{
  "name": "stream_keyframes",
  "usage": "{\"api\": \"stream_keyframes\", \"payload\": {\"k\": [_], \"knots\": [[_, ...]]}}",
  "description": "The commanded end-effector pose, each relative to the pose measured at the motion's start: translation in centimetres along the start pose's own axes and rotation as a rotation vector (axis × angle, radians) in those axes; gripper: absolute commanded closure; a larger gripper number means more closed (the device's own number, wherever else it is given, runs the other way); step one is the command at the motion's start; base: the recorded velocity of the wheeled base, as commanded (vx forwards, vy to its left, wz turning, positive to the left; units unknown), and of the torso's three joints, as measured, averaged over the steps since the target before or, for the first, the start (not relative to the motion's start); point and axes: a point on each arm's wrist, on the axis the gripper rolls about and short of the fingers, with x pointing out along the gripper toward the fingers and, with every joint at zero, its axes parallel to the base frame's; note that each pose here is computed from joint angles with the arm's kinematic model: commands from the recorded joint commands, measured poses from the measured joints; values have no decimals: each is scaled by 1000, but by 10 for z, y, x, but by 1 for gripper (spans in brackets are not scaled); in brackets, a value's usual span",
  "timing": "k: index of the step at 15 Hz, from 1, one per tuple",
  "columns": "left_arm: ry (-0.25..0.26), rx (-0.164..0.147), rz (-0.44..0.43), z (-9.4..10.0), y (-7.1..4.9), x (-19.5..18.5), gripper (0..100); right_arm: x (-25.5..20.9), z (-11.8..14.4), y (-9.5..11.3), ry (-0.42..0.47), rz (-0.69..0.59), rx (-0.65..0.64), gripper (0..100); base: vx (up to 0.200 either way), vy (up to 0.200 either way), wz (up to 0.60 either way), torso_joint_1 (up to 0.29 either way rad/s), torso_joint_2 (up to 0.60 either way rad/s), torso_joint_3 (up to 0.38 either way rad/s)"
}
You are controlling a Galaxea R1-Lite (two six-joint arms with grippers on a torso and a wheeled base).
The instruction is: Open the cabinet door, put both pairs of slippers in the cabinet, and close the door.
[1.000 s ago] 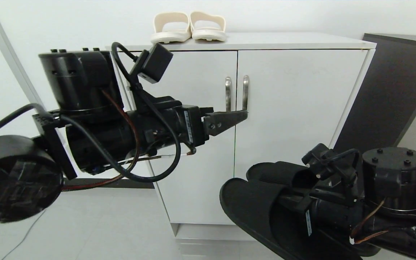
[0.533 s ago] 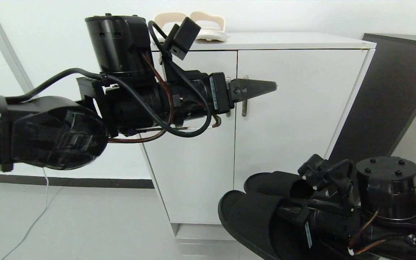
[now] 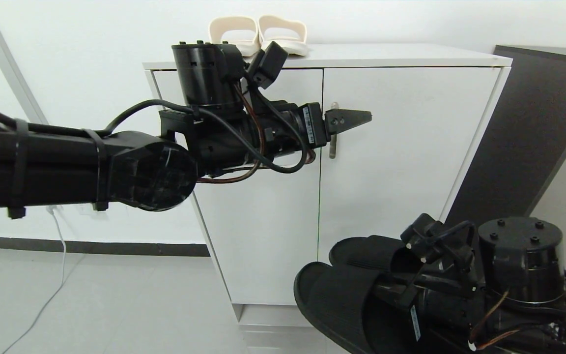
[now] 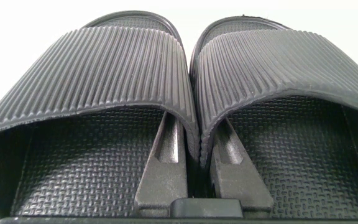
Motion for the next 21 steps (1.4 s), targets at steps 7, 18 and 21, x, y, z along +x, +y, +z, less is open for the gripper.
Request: {"api": "stream_keyframes", "payload": {"k": [7,18,21], "knots": [[-4,-7,70,-1,21,14,0,1,-1,0,4,-1,0,100,0,0,0,0,0,0],[16,-15,69,0,29,32,0,1,-1,0,4,-1,0,100,0,0,0,0,0,0],[19,-17,67,0,29,34,100,1,-1,0,4,-1,0,100,0,0,0,0,0,0]]}}
